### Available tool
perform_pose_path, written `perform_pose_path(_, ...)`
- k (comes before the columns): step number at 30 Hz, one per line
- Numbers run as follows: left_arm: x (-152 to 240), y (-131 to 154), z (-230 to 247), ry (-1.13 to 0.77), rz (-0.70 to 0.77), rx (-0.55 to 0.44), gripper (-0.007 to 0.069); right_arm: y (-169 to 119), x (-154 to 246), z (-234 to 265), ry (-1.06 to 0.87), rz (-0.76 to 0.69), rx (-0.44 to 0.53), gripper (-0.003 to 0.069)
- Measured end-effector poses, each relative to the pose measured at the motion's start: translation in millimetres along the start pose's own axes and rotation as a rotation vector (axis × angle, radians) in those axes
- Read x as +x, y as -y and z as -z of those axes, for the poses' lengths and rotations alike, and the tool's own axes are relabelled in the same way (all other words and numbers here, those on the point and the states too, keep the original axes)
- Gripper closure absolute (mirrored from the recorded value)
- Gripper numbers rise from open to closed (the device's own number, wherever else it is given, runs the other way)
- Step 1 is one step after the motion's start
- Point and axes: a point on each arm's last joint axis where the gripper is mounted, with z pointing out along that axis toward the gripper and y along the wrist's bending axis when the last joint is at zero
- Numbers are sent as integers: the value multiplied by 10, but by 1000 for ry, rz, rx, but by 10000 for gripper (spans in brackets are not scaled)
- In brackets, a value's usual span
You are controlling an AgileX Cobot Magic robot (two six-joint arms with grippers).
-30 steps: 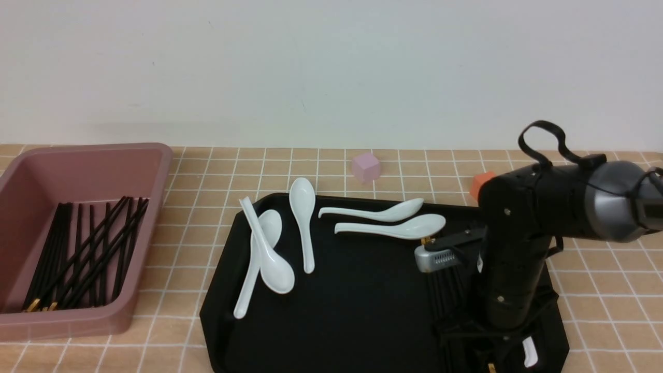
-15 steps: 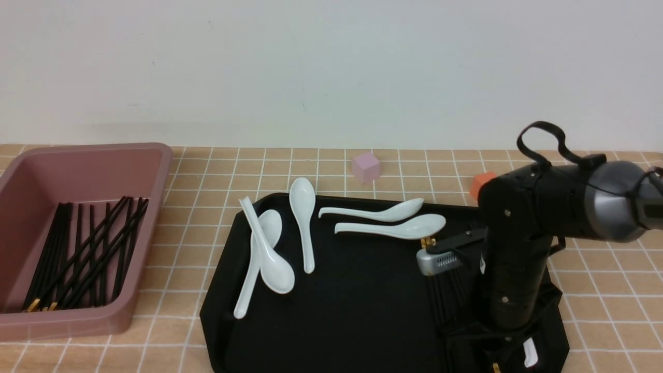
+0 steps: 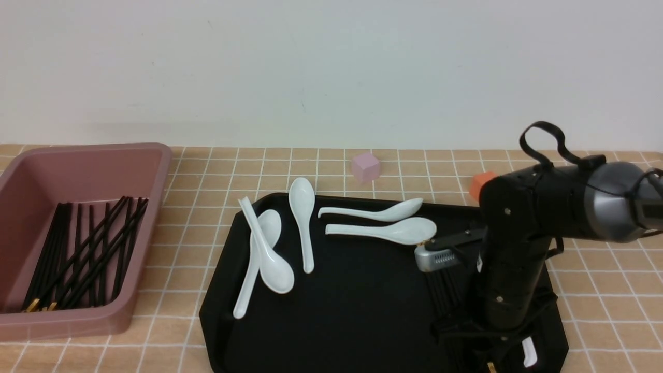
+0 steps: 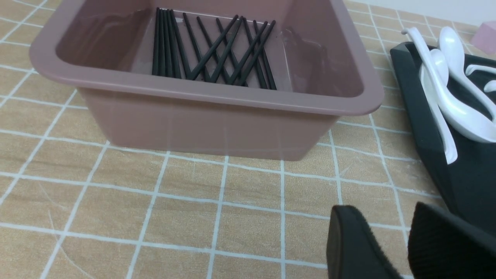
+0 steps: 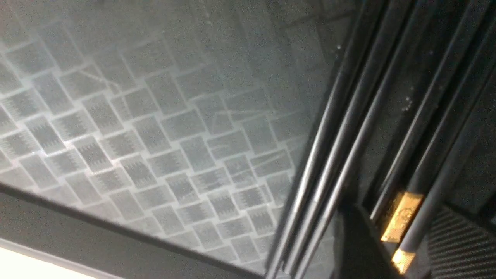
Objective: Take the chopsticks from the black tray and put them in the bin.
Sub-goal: Use the right arm to grab a pair of chopsticks
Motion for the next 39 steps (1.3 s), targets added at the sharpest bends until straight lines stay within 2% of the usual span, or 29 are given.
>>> perform_pose_path(9,0,0,0,0,0,0,386,-61,-165,241,83,10,-25,352)
perform_pose_path(14,0,0,0,0,0,0,386,-52,-155,381,55,31,2,352)
perform_pose_path(20,0,0,0,0,0,0,386,-9,-117,386,10,49,49,352)
perform_pose_path(32,0,0,0,0,0,0,386,17,17,95,17,8,22,351)
perform_pose_path(39,0,0,0,0,0,0,387,-2,-12,85,60,-15,-4,331)
